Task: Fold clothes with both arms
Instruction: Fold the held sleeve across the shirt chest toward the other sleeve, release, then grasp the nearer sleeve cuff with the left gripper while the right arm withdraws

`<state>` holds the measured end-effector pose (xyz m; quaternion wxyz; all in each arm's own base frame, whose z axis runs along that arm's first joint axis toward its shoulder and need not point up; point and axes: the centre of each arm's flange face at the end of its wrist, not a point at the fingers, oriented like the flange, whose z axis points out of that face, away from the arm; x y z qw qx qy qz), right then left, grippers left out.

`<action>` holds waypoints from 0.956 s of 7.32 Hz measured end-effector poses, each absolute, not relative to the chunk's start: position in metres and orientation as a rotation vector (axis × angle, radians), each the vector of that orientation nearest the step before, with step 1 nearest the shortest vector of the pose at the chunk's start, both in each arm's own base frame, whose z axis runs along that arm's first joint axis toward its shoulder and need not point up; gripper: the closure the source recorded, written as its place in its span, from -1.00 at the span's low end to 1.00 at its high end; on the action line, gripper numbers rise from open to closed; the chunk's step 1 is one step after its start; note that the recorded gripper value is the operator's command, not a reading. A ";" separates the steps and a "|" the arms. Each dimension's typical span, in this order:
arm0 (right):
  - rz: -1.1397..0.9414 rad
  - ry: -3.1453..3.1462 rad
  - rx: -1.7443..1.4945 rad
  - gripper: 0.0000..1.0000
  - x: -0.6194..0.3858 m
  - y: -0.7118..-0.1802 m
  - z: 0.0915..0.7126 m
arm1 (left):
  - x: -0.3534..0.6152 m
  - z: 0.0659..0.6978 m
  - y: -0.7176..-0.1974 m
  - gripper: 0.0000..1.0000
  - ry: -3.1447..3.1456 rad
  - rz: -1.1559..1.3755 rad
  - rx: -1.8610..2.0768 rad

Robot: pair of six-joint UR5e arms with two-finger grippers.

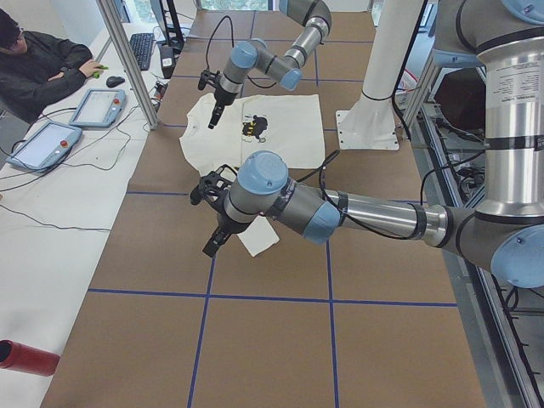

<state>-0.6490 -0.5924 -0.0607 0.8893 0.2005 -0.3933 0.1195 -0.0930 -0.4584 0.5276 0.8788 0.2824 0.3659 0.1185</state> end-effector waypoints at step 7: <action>-0.152 -0.776 0.256 -1.00 -0.328 -0.699 0.111 | 0.002 0.518 -0.423 -1.00 0.920 0.286 0.644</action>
